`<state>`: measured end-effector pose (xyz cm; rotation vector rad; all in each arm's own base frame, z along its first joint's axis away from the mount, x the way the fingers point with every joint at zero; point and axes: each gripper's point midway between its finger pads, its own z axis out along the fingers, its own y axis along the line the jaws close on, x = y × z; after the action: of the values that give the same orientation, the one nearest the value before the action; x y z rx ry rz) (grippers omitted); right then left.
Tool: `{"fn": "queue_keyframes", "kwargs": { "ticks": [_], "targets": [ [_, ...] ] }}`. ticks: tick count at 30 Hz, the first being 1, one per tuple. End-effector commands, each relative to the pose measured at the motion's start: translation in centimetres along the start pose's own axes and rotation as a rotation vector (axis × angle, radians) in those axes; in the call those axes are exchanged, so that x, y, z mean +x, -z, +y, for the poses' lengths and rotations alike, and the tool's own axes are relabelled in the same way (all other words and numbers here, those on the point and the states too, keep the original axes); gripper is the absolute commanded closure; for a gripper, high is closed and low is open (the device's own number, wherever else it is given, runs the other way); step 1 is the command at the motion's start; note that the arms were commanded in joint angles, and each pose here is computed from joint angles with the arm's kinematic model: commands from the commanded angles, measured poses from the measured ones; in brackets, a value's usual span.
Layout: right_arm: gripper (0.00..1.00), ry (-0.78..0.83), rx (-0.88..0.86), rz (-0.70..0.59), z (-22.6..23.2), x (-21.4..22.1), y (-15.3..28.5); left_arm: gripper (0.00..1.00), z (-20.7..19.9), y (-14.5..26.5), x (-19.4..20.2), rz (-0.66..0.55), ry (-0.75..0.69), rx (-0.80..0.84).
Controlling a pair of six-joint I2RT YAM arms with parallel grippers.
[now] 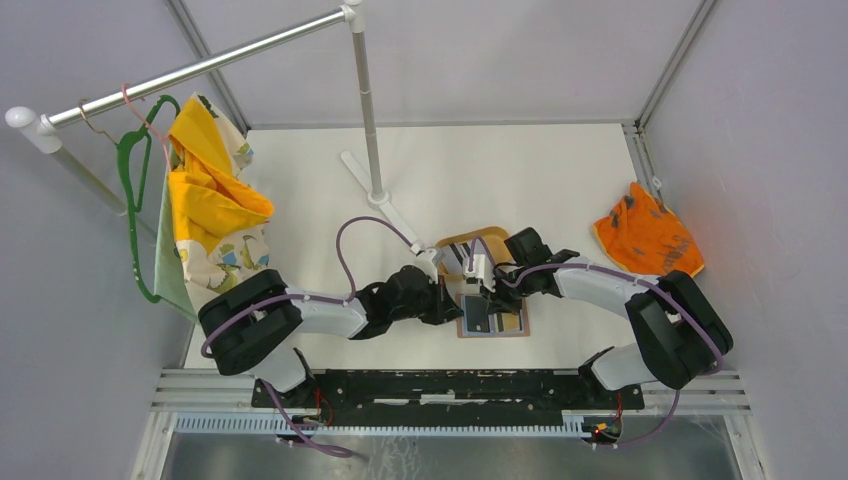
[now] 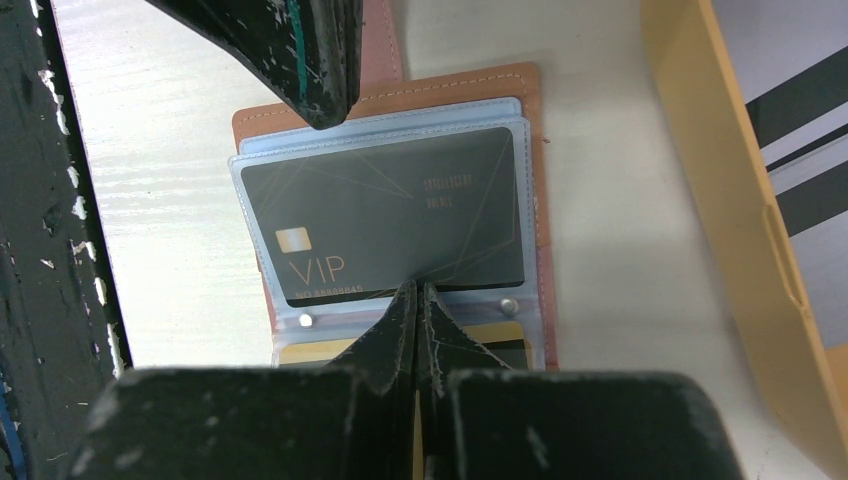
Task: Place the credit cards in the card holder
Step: Insert the credit card into the card holder.
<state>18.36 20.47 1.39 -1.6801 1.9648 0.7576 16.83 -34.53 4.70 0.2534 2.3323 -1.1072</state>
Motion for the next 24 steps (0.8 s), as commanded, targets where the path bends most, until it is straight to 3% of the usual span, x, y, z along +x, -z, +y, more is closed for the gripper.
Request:
{"fn": "queue_keyframes", "kwargs": {
  "ticks": [1,24],
  "targets": [
    [1.00,-0.011,-0.004,0.067,0.1,1.7,-0.3,0.98,-1.2,-0.7,-0.7,-0.015,0.038,0.047],
    [1.00,-0.011,-0.005,0.064,0.1,1.6,-0.3,0.97,-2.0,-1.7,-0.3,0.017,0.029,0.090]
  ]
}}
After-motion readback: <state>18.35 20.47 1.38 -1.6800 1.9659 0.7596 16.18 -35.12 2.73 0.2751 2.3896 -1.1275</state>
